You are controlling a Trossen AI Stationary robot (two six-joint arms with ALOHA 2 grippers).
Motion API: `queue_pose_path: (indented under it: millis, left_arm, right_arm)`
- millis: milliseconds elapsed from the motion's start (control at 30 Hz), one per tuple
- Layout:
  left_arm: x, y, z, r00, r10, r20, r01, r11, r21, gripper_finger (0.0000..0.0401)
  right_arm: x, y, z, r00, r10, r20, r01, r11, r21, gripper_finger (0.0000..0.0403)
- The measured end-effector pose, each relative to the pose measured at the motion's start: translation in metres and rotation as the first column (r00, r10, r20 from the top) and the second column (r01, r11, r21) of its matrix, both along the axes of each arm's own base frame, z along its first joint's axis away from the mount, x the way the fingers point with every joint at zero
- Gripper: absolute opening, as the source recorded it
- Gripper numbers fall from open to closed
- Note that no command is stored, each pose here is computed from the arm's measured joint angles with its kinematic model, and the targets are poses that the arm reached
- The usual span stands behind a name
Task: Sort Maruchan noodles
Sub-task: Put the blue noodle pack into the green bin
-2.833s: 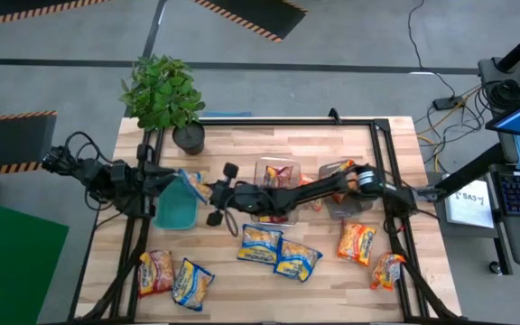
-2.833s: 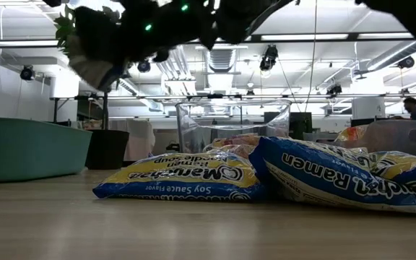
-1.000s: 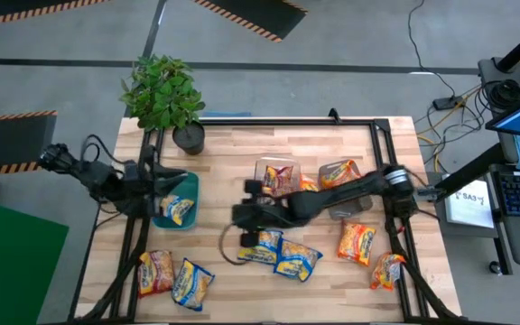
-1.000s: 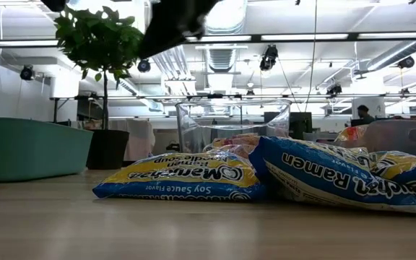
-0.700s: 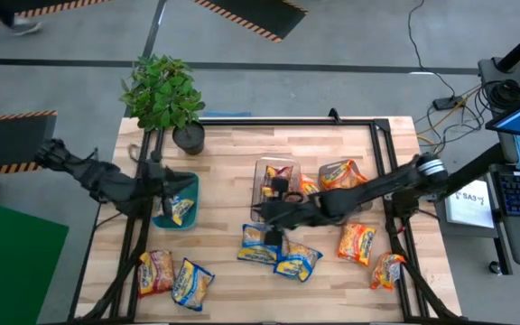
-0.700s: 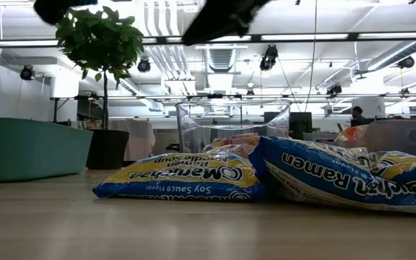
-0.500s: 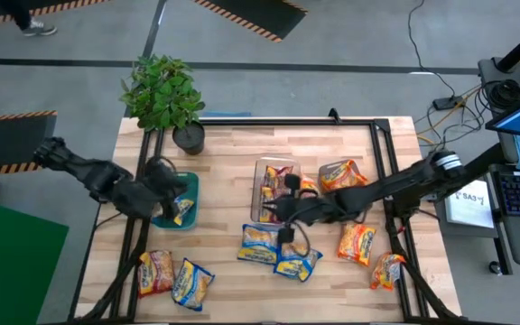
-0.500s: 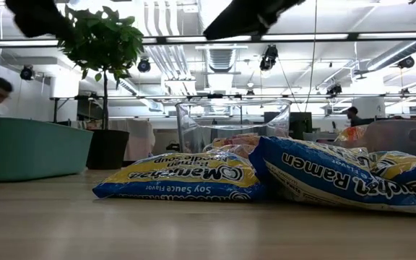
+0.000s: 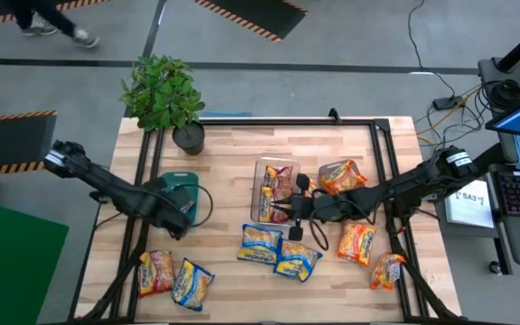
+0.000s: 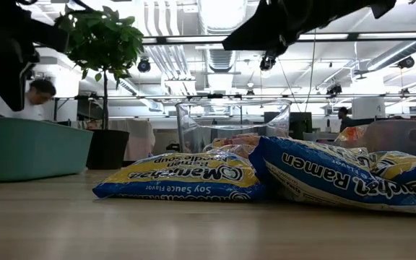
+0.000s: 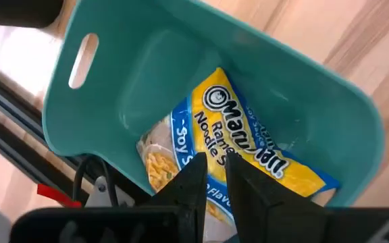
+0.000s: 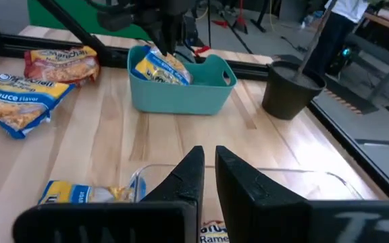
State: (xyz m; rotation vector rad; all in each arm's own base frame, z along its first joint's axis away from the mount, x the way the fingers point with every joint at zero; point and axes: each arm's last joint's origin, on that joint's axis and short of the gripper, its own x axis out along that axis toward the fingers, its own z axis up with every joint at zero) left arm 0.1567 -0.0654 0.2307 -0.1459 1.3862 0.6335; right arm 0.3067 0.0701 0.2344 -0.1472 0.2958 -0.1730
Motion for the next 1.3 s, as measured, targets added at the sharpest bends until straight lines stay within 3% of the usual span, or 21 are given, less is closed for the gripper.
queue_pose_path:
  millis: [200,367,567,667,800,1000,1167,1300]
  left_arm:
    - [0.011,-0.005,0.003,1.000,-0.016,-0.012,0.016,1.000,-0.004,0.0038]
    - [0.025,-0.015,0.018,0.999,-0.037,0.035,0.042,0.990,-0.135,0.0038]
    - [0.046,-0.036,0.029,0.999,0.032,0.040,-0.013,0.910,-0.414,0.0038]
    - [0.060,-0.048,0.030,0.996,0.075,0.040,-0.047,0.877,-0.478,0.0039]
    - [0.077,-0.066,0.025,0.999,0.047,-0.021,-0.051,0.849,-0.526,0.0045]
    - [0.102,-0.086,-0.002,0.989,0.025,-0.148,-0.102,0.837,-0.538,0.0116]
    - [0.119,-0.102,-0.034,0.947,0.009,-0.321,-0.203,0.792,-0.576,0.0202]
    - [0.130,-0.121,-0.039,0.939,0.010,-0.343,-0.217,0.790,-0.574,0.0253]
  right_arm:
    - [-0.001,0.000,-0.003,1.000,0.001,-0.026,-0.001,1.000,-0.001,0.0028]
    - [-0.006,-0.001,-0.002,0.998,0.004,-0.061,-0.004,1.000,0.001,0.0027]
    - [-0.022,-0.001,0.019,0.997,0.020,-0.068,-0.020,1.000,-0.003,0.0028]
    - [-0.033,-0.004,0.031,0.998,0.019,-0.053,-0.019,1.000,-0.001,0.0028]
    - [-0.046,-0.007,0.041,0.997,0.033,-0.065,-0.033,0.999,-0.007,0.0028]
    - [-0.058,-0.004,0.041,0.992,0.085,-0.093,-0.082,0.996,0.029,0.0027]
    - [-0.064,0.000,0.043,0.989,0.109,-0.105,-0.107,0.994,0.022,0.0027]
    - [-0.067,-0.001,0.043,0.986,0.116,-0.122,-0.117,0.993,0.000,0.0027]
